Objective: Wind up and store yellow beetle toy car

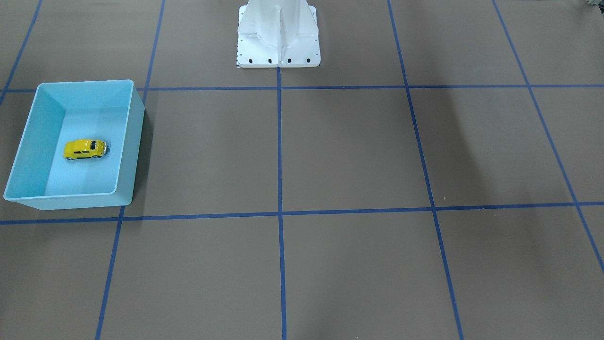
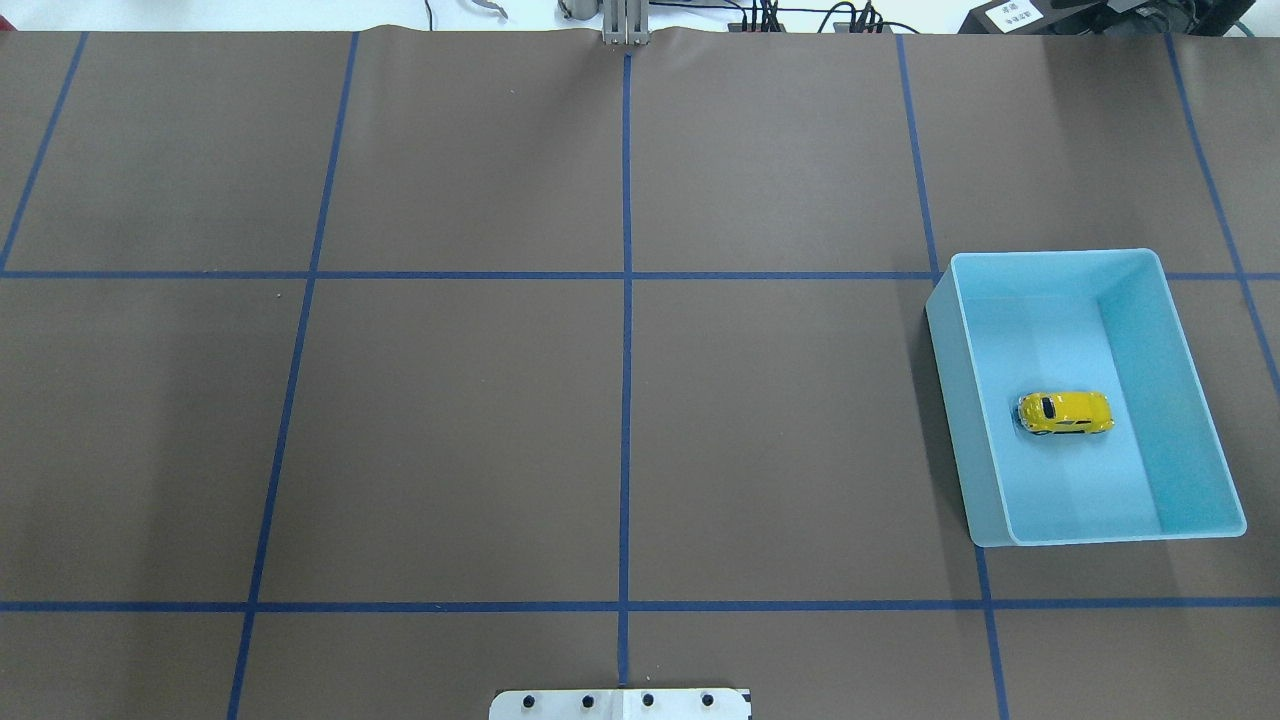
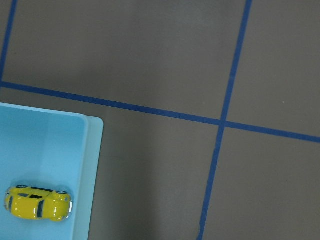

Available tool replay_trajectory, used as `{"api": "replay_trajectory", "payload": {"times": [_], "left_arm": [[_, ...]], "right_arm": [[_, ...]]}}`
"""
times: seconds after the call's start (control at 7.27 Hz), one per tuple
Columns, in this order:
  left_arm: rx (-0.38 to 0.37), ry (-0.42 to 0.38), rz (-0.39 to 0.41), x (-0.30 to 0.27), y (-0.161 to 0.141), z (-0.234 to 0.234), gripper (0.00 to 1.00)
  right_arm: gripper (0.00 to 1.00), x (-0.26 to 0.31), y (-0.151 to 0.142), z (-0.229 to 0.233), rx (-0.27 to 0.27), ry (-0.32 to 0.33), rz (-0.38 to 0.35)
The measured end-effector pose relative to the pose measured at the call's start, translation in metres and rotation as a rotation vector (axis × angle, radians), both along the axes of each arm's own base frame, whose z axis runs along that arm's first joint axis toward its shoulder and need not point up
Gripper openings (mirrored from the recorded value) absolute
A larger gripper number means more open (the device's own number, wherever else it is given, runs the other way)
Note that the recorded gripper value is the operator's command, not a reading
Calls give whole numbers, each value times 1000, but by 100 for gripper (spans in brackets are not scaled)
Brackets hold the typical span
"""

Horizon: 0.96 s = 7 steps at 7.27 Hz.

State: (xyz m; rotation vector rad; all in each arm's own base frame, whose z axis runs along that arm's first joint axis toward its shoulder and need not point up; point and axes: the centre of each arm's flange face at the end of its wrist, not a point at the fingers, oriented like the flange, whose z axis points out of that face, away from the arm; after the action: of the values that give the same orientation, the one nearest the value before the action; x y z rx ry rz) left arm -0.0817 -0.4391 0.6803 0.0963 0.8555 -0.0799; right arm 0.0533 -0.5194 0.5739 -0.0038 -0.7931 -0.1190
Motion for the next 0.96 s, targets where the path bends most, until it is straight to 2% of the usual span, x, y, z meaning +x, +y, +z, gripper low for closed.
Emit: {"api": "replay_trajectory", "payload": {"times": [0.14, 0.41, 0.69, 0.96], "left_arm": [[-1, 0, -1, 0, 0, 0, 100], [-2, 0, -2, 0, 0, 0, 100], [-1, 0, -2, 0, 0, 0, 100], [-2, 0, -2, 0, 1, 0, 100]], "right_arm": [[99, 1, 2, 23, -1, 4, 5], [99, 2, 10, 51, 49, 5, 9], [99, 2, 12, 51, 76, 3, 5], [99, 1, 11, 50, 77, -1, 9]]}}
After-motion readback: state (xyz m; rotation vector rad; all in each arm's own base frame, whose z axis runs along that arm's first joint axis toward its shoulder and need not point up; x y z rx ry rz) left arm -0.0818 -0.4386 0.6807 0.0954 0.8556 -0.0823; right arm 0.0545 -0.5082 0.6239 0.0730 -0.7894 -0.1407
